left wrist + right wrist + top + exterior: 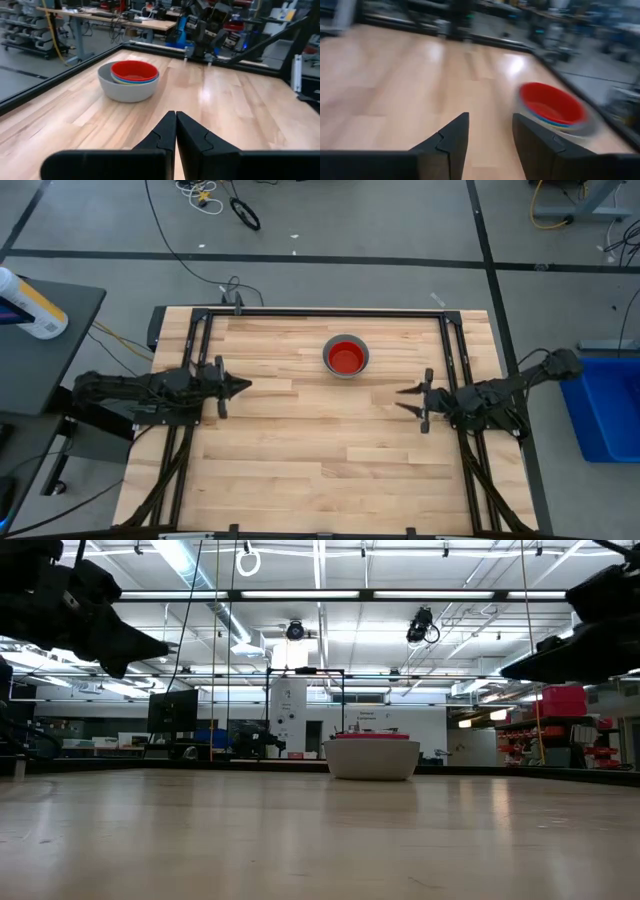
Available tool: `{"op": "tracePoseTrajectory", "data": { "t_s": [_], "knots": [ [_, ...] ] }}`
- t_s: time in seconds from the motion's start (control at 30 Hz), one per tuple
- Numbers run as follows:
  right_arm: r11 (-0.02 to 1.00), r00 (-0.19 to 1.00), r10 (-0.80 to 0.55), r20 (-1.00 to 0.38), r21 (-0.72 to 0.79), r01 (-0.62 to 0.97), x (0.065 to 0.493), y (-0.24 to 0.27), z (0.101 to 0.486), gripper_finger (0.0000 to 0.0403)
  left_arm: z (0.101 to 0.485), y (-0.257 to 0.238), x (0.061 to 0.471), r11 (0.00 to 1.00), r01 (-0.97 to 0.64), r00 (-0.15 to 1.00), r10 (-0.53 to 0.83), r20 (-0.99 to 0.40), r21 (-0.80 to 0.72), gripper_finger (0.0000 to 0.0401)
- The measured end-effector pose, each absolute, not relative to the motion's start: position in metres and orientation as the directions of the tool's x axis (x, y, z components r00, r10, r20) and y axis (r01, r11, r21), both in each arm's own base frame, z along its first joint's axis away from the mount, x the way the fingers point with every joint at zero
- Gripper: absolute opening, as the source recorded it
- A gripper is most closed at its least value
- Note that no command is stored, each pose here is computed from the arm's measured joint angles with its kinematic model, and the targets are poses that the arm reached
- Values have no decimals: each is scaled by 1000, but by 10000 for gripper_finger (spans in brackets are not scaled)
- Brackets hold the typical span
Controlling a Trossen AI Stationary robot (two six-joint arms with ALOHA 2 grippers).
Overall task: Nest bowls inside each other
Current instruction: Return to Home Position
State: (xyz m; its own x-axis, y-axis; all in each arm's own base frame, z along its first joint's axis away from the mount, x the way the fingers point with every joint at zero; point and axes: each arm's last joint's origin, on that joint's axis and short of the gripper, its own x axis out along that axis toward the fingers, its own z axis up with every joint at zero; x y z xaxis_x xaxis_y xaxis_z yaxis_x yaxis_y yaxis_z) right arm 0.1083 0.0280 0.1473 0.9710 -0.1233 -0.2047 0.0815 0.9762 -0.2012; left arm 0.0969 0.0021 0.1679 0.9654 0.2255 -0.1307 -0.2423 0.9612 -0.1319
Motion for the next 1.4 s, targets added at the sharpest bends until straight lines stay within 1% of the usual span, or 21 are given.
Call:
{"op": "tracePoseTrajectory", "data": {
  "t_s": [0.1,0.2,0.27,0.37,0.53,0.63,0.9,1.0,1.23,1.4],
  "knots": [
    [954,954,-232,-189,-235,186,109,22,148,165,167,5,98,954,-270,958,252,-137,-131,16],
    [937,942,-291,-166,-246,246,109,17,151,170,165,7,99,952,-274,958,257,-130,-134,16],
    [948,957,-248,-150,-241,208,109,16,153,174,164,7,101,956,-258,963,244,-115,-137,16],
    [973,987,-103,-125,-221,74,108,16,156,179,158,9,105,964,-226,973,214,-90,-143,16],
    [976,996,61,-70,-204,-74,106,14,162,189,152,14,108,949,-268,957,243,-157,-166,16],
    [969,993,117,-31,-215,-121,104,13,165,195,150,16,110,945,-276,952,243,-188,-175,16],
    [974,996,91,-12,-206,-91,99,9,165,210,149,17,110,941,-283,949,247,-196,-183,16],
    [978,996,83,-40,-187,-89,100,8,163,215,149,17,110,939,-284,949,247,-196,-192,16],
    [989,982,68,-175,-120,-90,108,8,152,226,149,17,110,938,-283,950,245,-196,-199,16],
    [990,981,68,-180,-113,-89,108,8,151,233,152,17,109,939,-284,953,255,-162,-193,16]
  ]
}}
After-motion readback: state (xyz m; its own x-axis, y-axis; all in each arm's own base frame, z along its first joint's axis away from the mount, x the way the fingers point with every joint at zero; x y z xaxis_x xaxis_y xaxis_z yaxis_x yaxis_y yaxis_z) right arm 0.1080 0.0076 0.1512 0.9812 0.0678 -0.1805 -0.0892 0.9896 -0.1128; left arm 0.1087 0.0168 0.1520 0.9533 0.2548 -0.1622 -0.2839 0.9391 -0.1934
